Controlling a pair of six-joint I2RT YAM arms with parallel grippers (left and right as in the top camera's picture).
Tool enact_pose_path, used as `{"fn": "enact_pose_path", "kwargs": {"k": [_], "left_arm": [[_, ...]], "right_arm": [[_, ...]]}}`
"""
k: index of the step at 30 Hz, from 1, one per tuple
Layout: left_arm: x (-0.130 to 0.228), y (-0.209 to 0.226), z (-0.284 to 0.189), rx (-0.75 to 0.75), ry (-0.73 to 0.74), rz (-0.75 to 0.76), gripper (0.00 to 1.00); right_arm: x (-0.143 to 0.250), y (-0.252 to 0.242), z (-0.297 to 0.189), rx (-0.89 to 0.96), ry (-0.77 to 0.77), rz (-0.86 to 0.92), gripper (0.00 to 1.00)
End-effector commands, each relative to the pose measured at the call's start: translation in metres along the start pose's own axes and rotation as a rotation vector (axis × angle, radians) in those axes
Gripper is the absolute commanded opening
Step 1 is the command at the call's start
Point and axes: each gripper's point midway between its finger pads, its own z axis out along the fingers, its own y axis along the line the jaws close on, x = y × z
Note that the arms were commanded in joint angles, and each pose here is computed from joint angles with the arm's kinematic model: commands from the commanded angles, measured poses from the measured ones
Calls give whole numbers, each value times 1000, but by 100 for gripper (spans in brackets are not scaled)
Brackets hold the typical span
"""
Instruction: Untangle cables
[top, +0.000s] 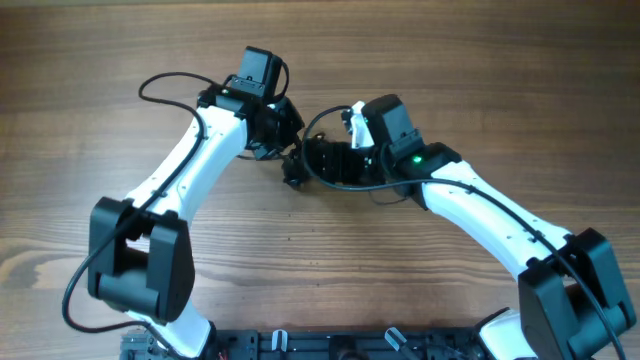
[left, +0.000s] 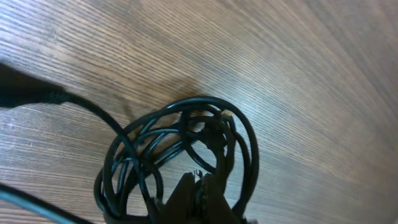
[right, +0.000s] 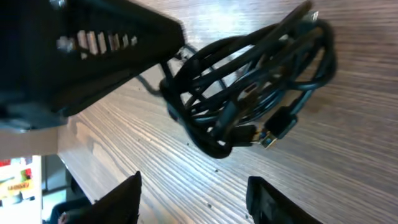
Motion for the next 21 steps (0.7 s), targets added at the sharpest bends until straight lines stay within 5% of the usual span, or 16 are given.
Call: {"fn": "enact_pose_path", "kwargs": {"k": [1, 21], "left_arm": [[-1, 15, 14, -57, 0, -32, 4], [6, 8, 14, -20, 39, -32, 6]], "right_arm": [[-5, -2, 5, 55, -33, -46, 55], [-10, -6, 14, 186, -130, -219, 38]]}}
